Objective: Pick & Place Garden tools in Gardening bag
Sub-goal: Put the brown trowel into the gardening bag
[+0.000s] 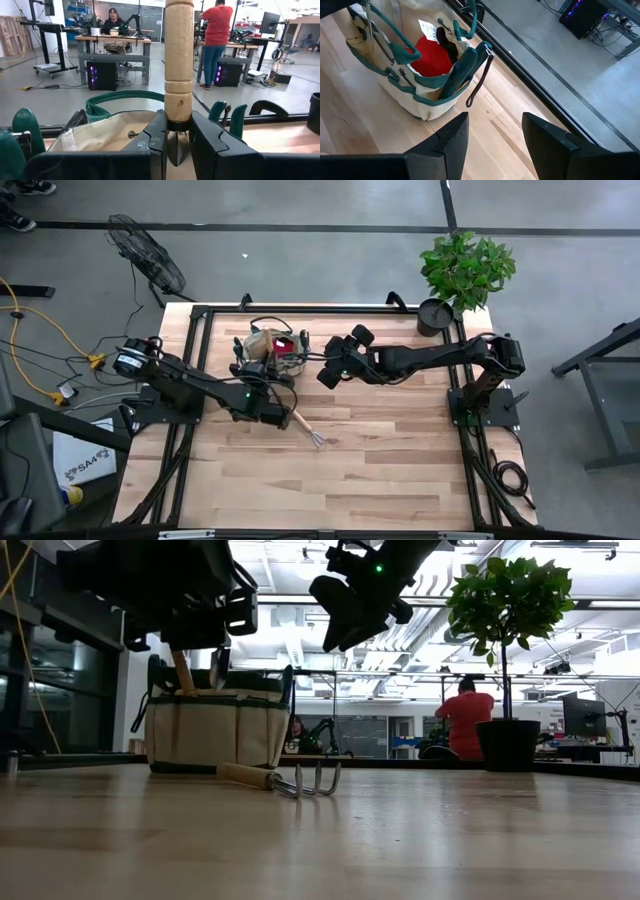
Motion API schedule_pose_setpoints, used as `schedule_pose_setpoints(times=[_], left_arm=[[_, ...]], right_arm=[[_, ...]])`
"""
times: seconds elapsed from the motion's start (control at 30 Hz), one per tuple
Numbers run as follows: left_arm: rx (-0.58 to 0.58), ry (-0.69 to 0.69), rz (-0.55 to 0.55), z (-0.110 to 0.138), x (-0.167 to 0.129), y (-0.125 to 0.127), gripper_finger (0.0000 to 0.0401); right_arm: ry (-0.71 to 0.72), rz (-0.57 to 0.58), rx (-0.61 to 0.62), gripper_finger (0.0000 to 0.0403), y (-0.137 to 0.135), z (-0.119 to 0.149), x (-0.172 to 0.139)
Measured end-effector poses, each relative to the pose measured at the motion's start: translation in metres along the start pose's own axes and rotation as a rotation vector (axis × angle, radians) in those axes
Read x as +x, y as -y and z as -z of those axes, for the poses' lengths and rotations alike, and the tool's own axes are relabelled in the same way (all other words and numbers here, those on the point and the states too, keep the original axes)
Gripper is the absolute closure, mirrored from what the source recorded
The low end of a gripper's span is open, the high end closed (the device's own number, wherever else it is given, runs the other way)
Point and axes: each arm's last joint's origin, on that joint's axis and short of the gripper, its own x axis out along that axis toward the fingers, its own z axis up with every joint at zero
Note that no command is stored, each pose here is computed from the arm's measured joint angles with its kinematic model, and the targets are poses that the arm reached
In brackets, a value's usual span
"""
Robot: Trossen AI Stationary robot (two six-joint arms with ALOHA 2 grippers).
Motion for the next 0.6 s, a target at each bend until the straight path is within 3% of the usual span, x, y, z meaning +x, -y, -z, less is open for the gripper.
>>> schedule_pose_setpoints(times=[0.6], left_arm=[[0.069, -0.001, -0.023, 0.015, 0.006, 0.003, 0.0356]], right_arm=[[0.006, -0.005, 0.044, 0.0225, 0.004, -0.003, 0.003]])
